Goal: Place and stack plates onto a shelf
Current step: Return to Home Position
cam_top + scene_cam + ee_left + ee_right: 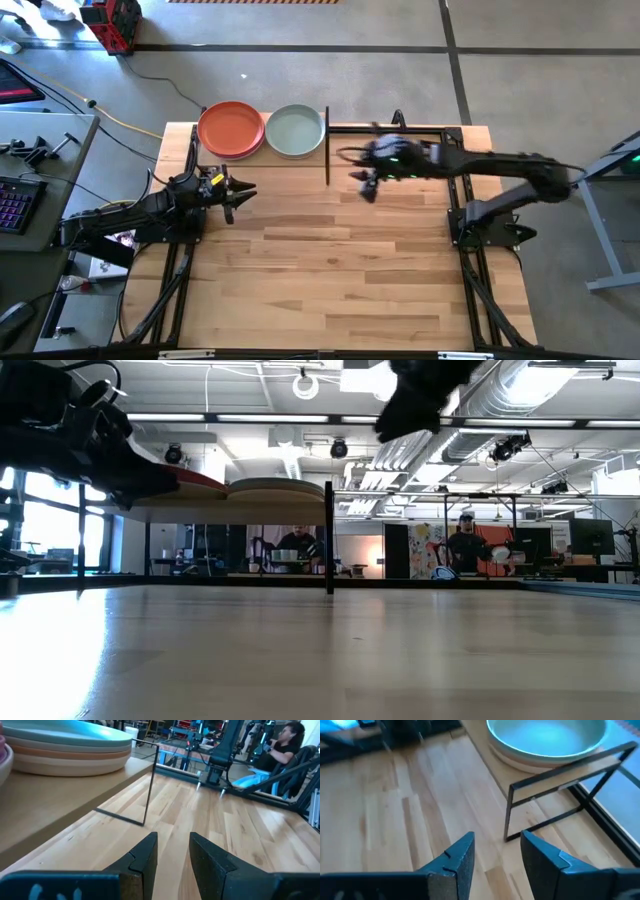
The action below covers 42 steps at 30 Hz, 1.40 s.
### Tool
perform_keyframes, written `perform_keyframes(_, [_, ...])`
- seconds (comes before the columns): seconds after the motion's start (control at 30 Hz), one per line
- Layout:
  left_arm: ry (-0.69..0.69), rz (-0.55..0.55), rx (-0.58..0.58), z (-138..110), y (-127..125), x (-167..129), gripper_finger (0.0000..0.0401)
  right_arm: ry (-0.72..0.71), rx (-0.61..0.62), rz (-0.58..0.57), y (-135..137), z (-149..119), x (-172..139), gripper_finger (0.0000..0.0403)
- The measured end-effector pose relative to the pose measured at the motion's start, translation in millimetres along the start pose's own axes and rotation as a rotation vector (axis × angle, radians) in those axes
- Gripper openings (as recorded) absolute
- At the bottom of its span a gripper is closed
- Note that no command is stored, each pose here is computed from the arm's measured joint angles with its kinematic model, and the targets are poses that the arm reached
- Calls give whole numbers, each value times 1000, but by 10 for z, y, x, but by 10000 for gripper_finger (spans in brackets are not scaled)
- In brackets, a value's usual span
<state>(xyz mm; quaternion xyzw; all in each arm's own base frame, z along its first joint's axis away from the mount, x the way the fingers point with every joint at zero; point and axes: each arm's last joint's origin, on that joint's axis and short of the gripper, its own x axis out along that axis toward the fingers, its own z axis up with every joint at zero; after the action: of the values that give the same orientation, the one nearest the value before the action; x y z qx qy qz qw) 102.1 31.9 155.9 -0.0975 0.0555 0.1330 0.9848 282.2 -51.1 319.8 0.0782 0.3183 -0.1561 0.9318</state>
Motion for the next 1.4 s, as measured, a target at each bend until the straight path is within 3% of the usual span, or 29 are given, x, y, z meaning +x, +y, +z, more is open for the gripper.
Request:
perform_keyframes(0.17, [0, 0, 0, 0, 0, 0, 101, -179, 49, 42, -78, -489, -340, 140])
perform_keyframes(0.3, [0, 0, 0, 0, 0, 0, 101, -296, 55, 52, -116, -920, -433, 140])
perform_keyframes(0.6, [0, 0, -1, 0, 0, 0, 101, -350, 178, 114, -202, -1716, -380, 140])
perform_keyframes(0.8, [0, 0, -1, 0, 0, 0, 101, -344, 187, 128, -228, -1971, -336, 140])
perform_keyframes(1.4, [0, 0, -1, 0, 0, 0, 101, -257, 198, 107, -278, -2377, -159, 140])
